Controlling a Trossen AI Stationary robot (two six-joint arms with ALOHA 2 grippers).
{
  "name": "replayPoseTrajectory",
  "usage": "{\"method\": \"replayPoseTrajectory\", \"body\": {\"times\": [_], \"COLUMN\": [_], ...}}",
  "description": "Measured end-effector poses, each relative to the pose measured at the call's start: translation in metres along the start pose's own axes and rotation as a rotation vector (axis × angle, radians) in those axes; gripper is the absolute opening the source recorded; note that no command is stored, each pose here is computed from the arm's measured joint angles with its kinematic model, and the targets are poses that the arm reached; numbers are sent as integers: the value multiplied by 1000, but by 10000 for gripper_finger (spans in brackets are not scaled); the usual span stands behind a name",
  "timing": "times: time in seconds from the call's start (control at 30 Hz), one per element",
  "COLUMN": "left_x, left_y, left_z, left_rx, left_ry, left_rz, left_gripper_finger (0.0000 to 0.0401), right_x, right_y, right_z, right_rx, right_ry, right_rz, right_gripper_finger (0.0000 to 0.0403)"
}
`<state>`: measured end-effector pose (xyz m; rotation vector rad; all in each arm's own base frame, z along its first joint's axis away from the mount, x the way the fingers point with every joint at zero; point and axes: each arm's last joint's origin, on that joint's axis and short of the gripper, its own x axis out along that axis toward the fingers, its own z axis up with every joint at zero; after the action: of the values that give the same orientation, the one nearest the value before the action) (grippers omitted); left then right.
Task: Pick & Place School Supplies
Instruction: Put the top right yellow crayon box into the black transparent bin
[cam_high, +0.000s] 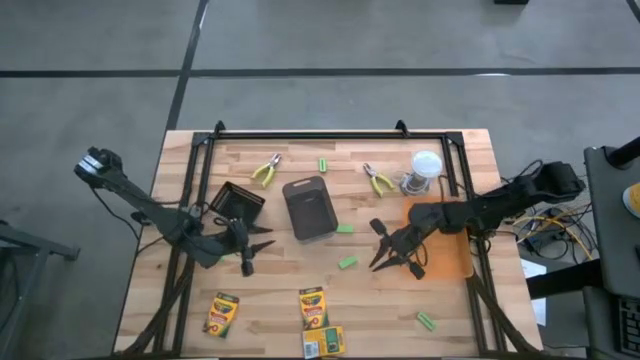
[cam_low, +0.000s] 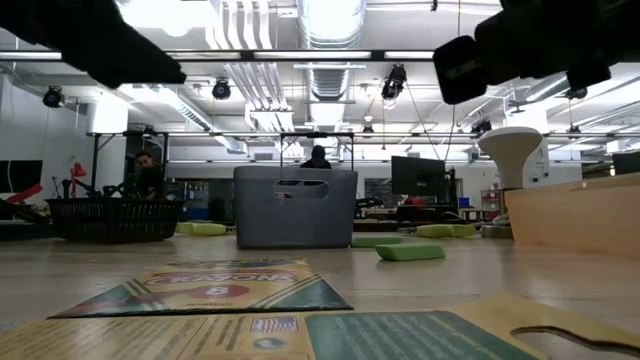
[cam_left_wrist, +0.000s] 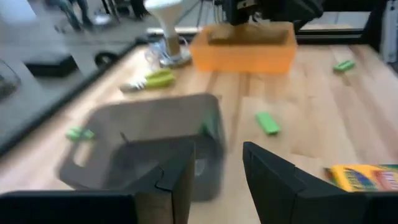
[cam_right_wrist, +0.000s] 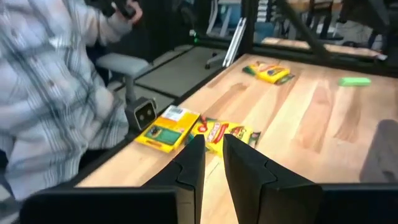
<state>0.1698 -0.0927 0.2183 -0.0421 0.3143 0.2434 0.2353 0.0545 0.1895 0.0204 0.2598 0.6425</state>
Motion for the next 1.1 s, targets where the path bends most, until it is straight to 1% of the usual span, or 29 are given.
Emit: {"method": "replayPoseTrajectory", "body": {"times": [0.1, 0.2, 0.33, 0.4, 0.5, 0.6, 0.67, 0.73, 0.83, 0.93, 1.1], "left_x": [4, 7, 13, 17, 22, 27, 31, 34, 38, 42, 47], "left_y": [-5, -10, -18, -22, -29, -35, -39, -43, -49, -59, -74], "left_z": [-6, -14, -26, -34, -46, -57, -61, -61, -60, -53, -38], "left_rx": [-39, -61, -74, -93, -146, -148, -183, -223, -242, -285, -291], "left_ry": [56, 99, 159, 205, 280, 352, 377, 396, 424, 425, 413], "left_rz": [-56, -77, -72, -84, -118, -139, -134, -132, -148, -168, -204], "left_gripper_finger": [142, 142, 142, 142, 142, 142, 142, 142, 142, 142, 142], "right_x": [14, 28, 41, 45, 50, 56, 62, 67, 76, 88, 114], "right_y": [-7, -14, -18, -19, -21, -20, -19, -16, -13, -11, -15], "right_z": [3, 4, 7, 7, 4, -1, -3, -5, -8, -10, -14], "right_rx": [5, 8, -1, 32, 68, 93, 104, 97, 94, 84, 80], "right_ry": [11, 33, 36, 43, 58, 76, 80, 76, 82, 90, 101], "right_rz": [0, 6, 128, 152, 136, 67, 30, 24, 44, 60, 76], "right_gripper_finger": [57, 57, 57, 57, 57, 57, 57, 57, 57, 57, 57]}}
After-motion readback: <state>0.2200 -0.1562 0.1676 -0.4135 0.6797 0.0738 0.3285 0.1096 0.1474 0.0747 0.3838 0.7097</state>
